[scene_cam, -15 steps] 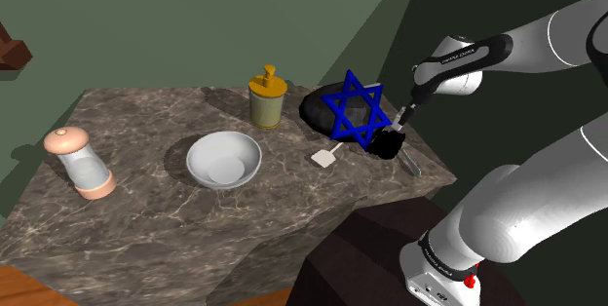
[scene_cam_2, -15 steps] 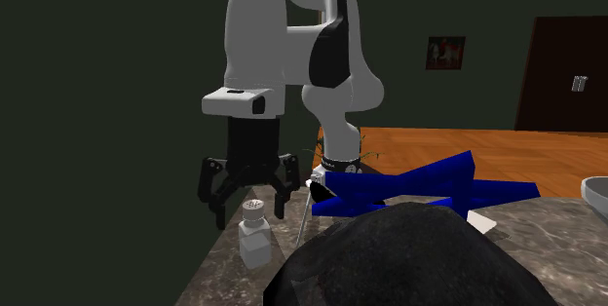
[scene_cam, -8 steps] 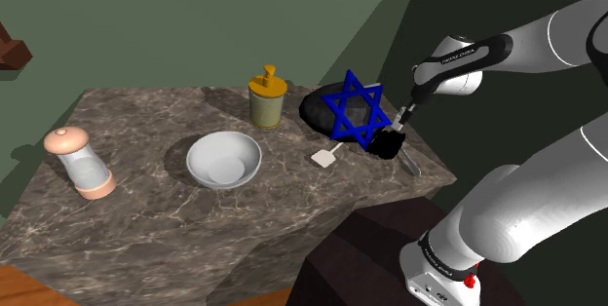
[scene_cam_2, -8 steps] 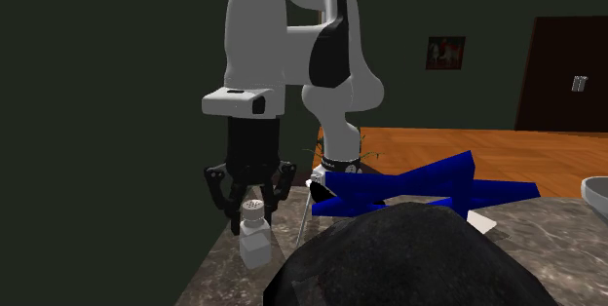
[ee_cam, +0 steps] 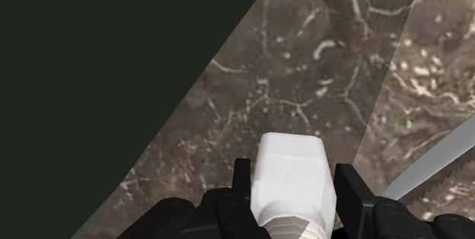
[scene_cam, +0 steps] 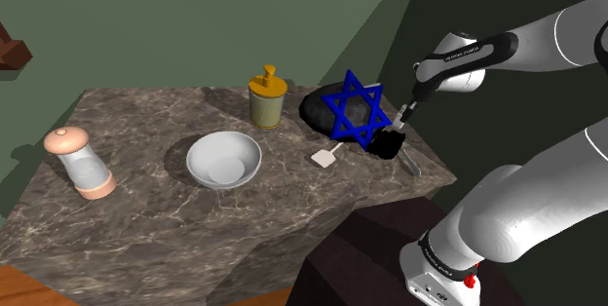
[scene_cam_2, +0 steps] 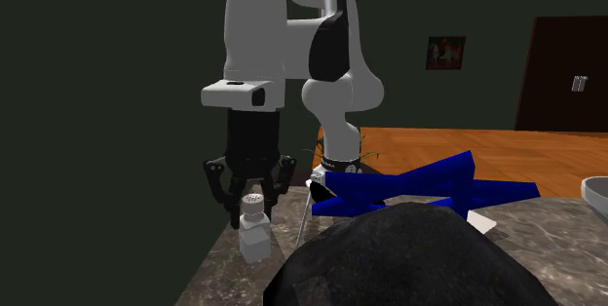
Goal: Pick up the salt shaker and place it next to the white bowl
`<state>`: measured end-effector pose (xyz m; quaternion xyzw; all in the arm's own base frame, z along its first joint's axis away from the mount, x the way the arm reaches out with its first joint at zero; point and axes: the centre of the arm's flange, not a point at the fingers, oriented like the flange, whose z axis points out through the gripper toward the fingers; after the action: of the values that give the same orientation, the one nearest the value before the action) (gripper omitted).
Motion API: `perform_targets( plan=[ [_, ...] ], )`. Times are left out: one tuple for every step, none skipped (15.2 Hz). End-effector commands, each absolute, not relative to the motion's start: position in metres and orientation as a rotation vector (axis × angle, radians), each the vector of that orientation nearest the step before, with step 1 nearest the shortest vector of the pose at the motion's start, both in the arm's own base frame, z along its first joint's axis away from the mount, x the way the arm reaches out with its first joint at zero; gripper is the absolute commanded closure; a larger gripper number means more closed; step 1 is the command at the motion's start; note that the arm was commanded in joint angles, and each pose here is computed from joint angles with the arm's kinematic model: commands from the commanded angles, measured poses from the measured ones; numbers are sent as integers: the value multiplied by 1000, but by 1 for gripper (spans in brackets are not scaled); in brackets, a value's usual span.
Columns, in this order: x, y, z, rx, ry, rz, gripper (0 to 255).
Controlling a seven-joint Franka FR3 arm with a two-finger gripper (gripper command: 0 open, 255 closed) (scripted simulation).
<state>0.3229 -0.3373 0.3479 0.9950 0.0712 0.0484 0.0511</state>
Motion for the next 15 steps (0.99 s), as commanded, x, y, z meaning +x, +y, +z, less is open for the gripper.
perform_targets(
  plan=[
    [323, -338, 359, 3028, 216, 147, 255],
    [323, -338, 364, 3028, 216, 147, 255],
    [323, -338, 369, 3028, 216, 147, 255],
    [323, -338, 374, 3028, 216, 147, 255],
    [323, -338, 380, 3028, 216, 147, 255],
    [323, -338, 385, 3028, 216, 147, 255],
    [323, -338, 390, 3028, 216, 147, 255],
    [323, -338, 396, 3028, 216, 147, 255],
    [323, -338, 401, 3028, 216, 147, 255],
    [323, -338, 406, 3028, 216, 147, 255],
    [323, -338, 411, 3028, 216, 147, 255],
    [323, -338, 417, 3028, 216, 147, 255],
    [323, -338, 422, 3028, 216, 147, 255],
    [323, -338, 427, 3028, 216, 147, 255],
    [323, -338, 433, 3028, 216, 147, 255]
  ],
)
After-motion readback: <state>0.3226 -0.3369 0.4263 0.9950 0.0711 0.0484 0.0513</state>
